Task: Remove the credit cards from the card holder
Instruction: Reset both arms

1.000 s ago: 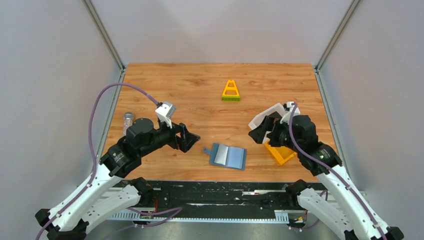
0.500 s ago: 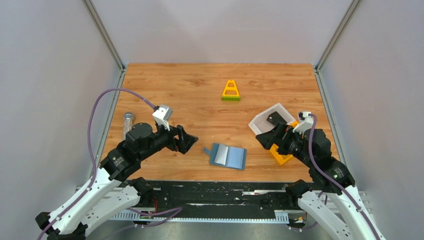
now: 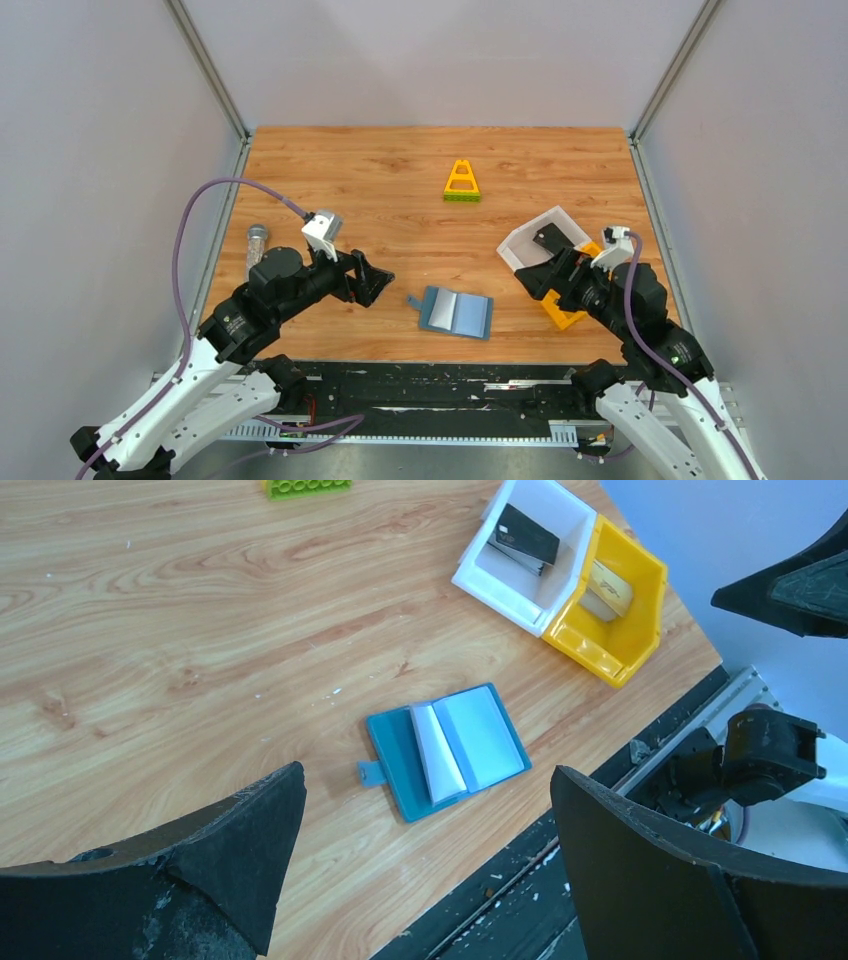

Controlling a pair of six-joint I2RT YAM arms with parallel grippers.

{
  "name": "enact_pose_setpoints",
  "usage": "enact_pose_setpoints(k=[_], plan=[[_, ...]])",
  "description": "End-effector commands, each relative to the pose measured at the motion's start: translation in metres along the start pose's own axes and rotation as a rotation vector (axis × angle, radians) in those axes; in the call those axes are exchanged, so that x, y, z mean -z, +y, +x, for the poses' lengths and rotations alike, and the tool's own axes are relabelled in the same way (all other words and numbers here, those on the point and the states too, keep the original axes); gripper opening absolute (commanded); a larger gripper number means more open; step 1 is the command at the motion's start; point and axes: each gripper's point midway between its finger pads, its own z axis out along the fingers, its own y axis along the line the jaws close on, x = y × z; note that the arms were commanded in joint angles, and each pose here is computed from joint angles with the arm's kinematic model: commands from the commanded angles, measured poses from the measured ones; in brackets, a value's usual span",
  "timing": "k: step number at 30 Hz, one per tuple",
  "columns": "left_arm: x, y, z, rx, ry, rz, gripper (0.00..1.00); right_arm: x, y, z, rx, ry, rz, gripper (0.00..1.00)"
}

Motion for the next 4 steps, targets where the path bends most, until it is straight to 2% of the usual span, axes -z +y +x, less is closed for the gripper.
enact_pose_setpoints(k=[1,4], plan=[[0.0005,-0.0047,-0.0125,0.016,-0.054,0.016,1.0,0.0054,0.0079,-0.0098,-0.01,-0.041,-0.024,1.0],[0.0006,-0.0054,-0.0127,0.02,-0.056,0.02,1.0,0.0068,0.0095,-0.0114,-0.009,-0.044,-0.027,1.0]])
